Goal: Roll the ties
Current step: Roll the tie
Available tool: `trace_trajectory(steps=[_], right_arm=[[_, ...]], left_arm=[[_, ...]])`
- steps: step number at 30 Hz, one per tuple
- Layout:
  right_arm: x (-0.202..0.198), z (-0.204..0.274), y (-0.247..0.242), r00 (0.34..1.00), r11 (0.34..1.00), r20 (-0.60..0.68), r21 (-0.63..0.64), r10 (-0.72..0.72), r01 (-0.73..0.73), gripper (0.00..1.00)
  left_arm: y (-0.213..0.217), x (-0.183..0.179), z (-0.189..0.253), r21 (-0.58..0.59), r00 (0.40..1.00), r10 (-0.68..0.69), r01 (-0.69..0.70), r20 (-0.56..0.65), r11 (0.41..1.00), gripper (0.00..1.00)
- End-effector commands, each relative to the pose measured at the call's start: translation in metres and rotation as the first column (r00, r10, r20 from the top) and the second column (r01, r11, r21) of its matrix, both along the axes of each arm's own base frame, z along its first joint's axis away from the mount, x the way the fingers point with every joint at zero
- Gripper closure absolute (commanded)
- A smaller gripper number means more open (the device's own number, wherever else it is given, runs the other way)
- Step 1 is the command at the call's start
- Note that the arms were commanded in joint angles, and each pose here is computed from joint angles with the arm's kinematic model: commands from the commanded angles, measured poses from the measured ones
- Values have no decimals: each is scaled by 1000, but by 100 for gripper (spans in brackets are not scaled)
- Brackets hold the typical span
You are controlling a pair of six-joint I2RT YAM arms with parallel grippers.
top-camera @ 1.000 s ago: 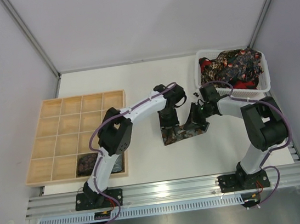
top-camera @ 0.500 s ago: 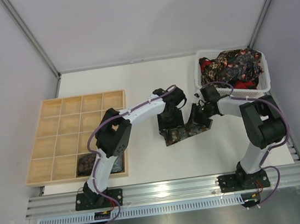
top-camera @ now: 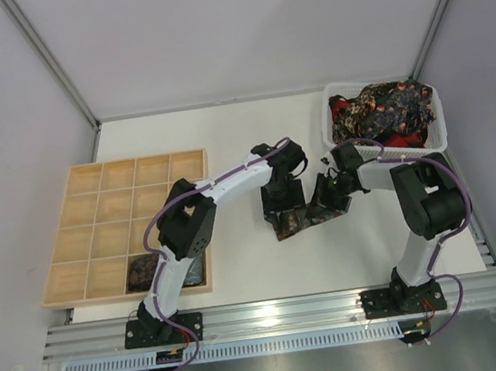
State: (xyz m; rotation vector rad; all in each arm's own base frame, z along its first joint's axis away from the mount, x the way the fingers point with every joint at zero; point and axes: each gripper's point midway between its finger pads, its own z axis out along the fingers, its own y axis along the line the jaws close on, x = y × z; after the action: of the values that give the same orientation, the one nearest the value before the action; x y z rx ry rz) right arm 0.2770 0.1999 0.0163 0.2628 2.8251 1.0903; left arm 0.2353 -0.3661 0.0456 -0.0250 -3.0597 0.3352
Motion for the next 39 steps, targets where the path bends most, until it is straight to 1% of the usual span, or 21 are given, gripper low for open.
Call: trace_trajectory(steps=[1,10,16,23,27,28,30,34,36,39], right_arm=[[-6,-20,-5,1000,999,-18,-50,-7,6,100],[-8,-19,-6,1000,999,-21,-52,-4,3,100],[-6,-15,-8,1000,998,-8,-57,6,-6,100],[-5,-14,-7,1000,999,-12,-52,1,-2,100],[-1,-5,-7,1000,999,6,-38,-5,5,100],[0,-2,-6,1000,999,8,-34,-5,6,100],[2,5,-7,1000,1000,20,-28,-8,8,100],[9,19,-9,999,1000,41,-18,-18,19,100],[10,21,-11,999,1000,46,-17,-23,24,100],[10,18,-15,999,999,39,-31,-27,28,100]], left_arm=[[-14,12,30,-91,999,16,-12,45,996,29],[-10,22,44,-119,996,66,-58,65,991,26],[-10,30,62,-176,991,97,-79,96,981,25],[-20,29,58,-225,993,96,-78,71,971,25],[-20,28,53,-235,993,96,-77,70,969,25],[-24,31,59,-266,991,99,-72,89,961,24],[-29,29,62,-302,992,96,-66,86,951,23],[-36,31,61,-346,991,99,-63,86,936,23],[-42,31,64,-385,992,103,-65,79,920,23],[-49,34,67,-413,990,120,-80,73,907,24]])
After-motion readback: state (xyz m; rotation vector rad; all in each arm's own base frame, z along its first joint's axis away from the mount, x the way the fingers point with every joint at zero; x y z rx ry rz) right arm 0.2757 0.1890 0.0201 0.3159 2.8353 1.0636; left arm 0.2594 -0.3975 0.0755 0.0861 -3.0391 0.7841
